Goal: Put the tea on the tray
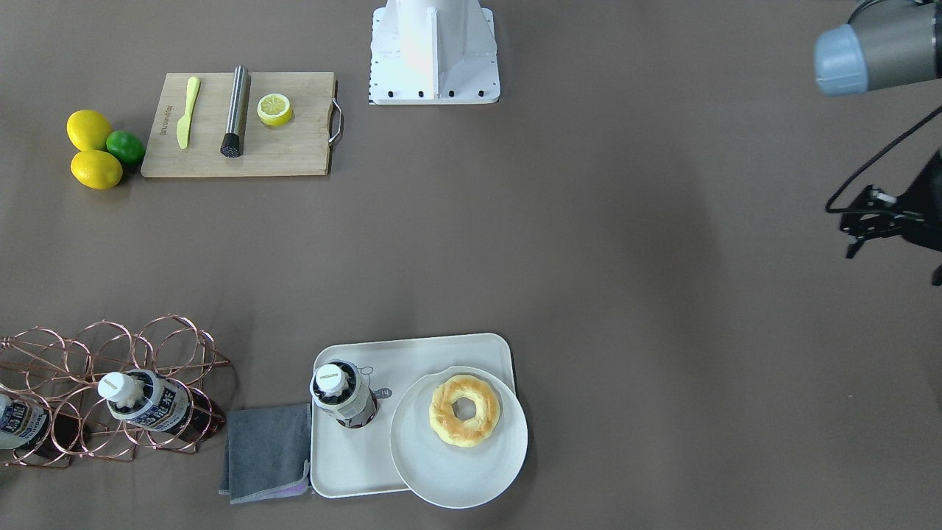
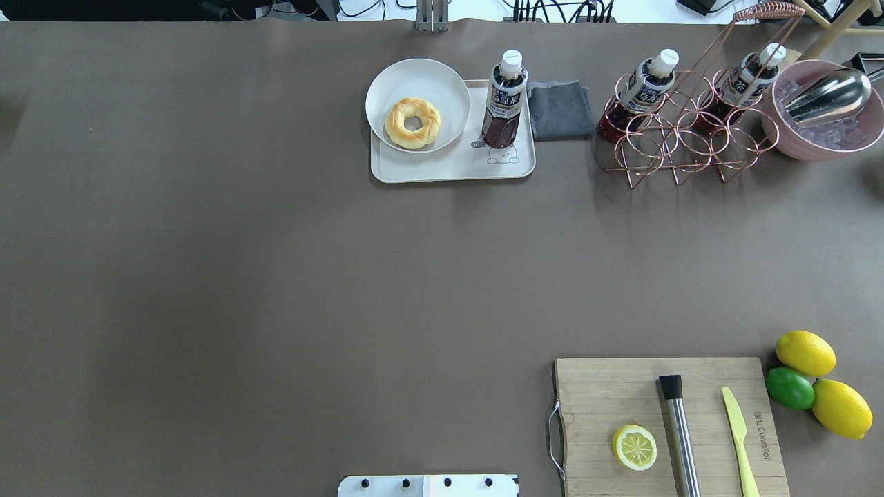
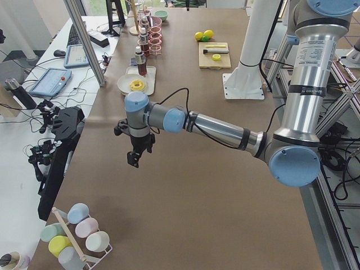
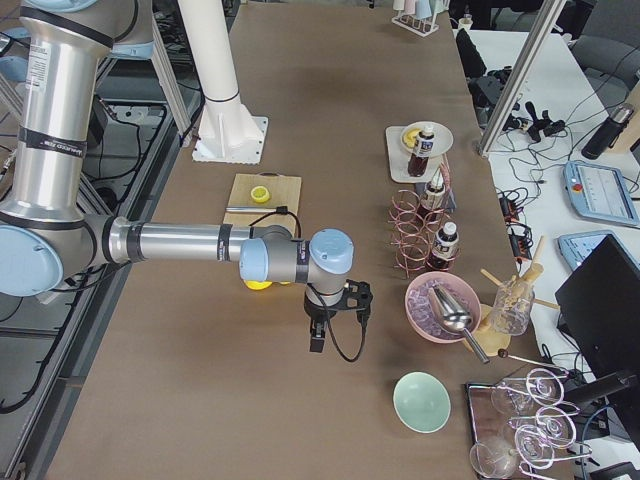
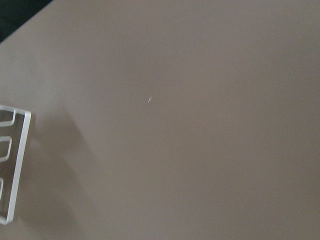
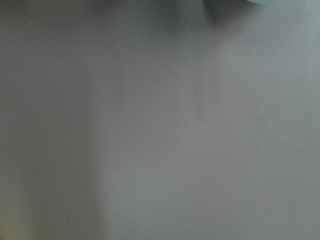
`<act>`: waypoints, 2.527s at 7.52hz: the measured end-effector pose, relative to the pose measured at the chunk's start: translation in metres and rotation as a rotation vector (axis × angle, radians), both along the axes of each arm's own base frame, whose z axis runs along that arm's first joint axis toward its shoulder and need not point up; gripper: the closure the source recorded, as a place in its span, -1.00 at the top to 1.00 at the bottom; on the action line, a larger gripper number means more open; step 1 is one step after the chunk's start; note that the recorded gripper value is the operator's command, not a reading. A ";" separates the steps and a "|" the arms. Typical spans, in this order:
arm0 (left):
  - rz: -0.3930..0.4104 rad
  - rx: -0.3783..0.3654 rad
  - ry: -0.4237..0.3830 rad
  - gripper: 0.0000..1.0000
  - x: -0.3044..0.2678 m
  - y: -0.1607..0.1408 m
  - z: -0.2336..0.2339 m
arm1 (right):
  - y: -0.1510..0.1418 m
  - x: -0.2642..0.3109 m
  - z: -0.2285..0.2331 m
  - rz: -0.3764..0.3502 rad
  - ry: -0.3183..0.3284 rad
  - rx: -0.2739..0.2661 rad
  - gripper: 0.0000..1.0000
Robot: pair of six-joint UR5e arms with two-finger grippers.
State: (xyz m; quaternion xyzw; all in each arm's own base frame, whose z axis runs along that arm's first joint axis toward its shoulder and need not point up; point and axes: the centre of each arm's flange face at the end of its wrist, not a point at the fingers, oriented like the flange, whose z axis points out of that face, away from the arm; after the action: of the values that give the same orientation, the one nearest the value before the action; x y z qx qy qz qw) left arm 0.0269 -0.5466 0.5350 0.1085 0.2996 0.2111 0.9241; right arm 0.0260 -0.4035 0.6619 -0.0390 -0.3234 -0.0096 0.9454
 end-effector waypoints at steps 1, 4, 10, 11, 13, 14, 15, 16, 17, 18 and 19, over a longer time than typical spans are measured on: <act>-0.024 -0.079 0.013 0.98 -0.021 0.016 0.039 | 0.000 0.000 0.002 0.001 -0.003 -0.005 1.00; -0.098 -0.240 0.090 0.98 -0.063 0.056 0.123 | 0.001 0.000 0.004 0.005 -0.005 -0.013 1.00; -0.120 -0.266 0.116 0.98 -0.071 0.087 0.151 | 0.000 0.002 0.001 0.014 -0.007 -0.009 1.00; -0.119 -0.264 0.112 0.98 -0.071 0.087 0.151 | 0.000 0.002 0.000 0.015 -0.007 -0.009 1.00; -0.119 -0.262 0.109 0.98 -0.071 0.088 0.152 | 0.001 0.003 0.000 0.017 -0.009 -0.008 1.00; -0.120 -0.262 0.109 0.98 -0.071 0.088 0.152 | 0.001 0.004 0.000 0.019 -0.009 -0.008 1.00; -0.120 -0.264 0.109 0.98 -0.071 0.088 0.152 | 0.001 0.005 0.000 0.022 -0.009 -0.008 1.00; -0.120 -0.266 0.108 0.98 -0.072 0.088 0.154 | 0.001 0.005 -0.001 0.023 -0.009 -0.008 1.00; -0.119 -0.268 0.107 0.98 -0.072 0.089 0.155 | 0.001 0.006 -0.001 0.024 -0.009 -0.007 1.00; -0.119 -0.270 0.107 0.98 -0.072 0.089 0.156 | 0.001 0.006 -0.001 0.026 -0.009 -0.007 1.00; -0.120 -0.275 0.106 0.98 -0.072 0.092 0.158 | 0.001 0.007 -0.002 0.026 -0.009 -0.006 1.00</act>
State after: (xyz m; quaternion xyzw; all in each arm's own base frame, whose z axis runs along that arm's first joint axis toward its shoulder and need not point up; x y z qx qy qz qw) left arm -0.0448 -0.4549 0.6930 0.0097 0.3672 0.1066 0.9240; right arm 0.0327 -0.4023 0.6604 -0.0375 -0.3282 0.0037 0.9438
